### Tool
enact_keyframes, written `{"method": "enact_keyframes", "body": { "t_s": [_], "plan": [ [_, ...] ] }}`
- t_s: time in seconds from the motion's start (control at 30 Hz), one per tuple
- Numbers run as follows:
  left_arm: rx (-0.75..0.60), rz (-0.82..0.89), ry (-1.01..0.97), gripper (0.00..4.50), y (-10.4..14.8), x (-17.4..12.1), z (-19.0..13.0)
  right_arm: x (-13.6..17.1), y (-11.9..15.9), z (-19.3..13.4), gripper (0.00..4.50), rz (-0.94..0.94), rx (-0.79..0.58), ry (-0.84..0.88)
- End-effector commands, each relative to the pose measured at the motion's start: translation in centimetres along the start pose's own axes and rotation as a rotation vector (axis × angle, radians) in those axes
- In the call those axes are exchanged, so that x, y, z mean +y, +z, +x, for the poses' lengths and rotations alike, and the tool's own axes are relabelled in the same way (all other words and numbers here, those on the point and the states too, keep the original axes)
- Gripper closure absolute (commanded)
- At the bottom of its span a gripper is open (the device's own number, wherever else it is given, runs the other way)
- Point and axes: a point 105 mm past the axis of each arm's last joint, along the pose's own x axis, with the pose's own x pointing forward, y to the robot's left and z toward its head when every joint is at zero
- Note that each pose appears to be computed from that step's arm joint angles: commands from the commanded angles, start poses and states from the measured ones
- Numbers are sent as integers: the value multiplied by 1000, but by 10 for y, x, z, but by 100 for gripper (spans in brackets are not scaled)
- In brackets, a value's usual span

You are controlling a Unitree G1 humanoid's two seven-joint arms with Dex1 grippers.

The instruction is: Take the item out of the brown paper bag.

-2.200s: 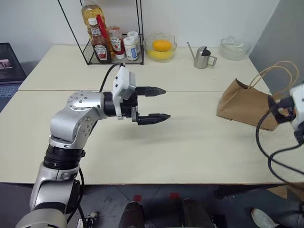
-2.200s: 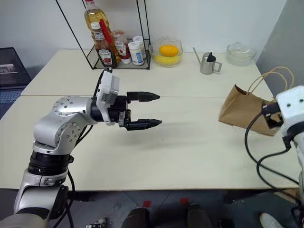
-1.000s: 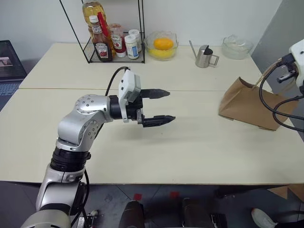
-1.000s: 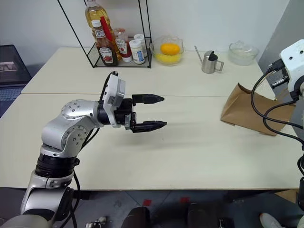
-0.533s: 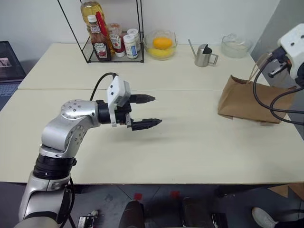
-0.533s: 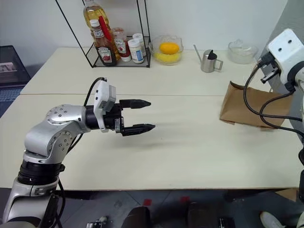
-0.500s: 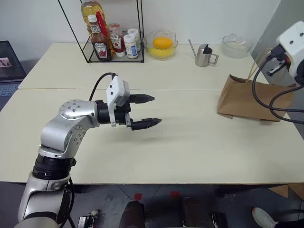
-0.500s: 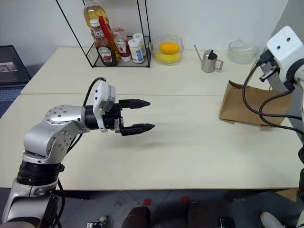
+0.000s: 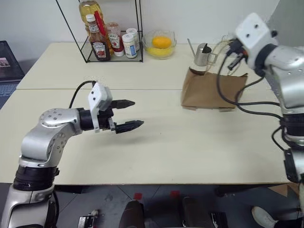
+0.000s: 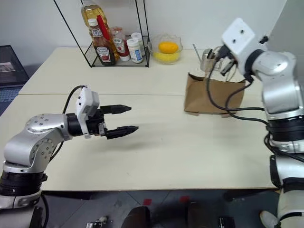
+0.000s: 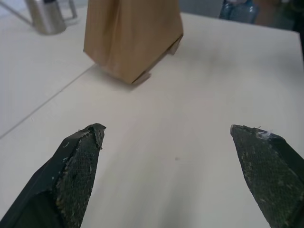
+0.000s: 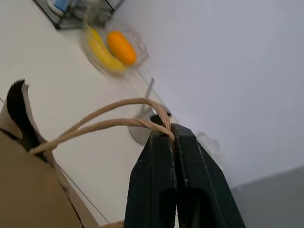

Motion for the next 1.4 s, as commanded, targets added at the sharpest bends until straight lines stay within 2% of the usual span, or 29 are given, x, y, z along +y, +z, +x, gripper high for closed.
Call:
{"method": "enact_keyframes", "body": {
  "t_s": [0.03, 0.4, 0.6, 0.97, 1.4],
  "plan": [
    [2, 47, 68, 0, 5, 10, -19, -11, 48, 4, 445, -36, -118, -70],
    [62, 10, 184, 0, -22, 23, -49, 44, 117, 41, 445, -1, -290, 54],
    [70, -9, 244, 0, -31, 28, -61, 73, 145, 62, 445, 11, -335, 108],
    [64, -8, 260, 0, -33, 28, -64, 87, 166, 78, 445, 28, -357, 137],
    [48, 2, 246, 0, -33, 29, -57, 105, 166, 82, 445, 18, -344, 175]
  ]
}}
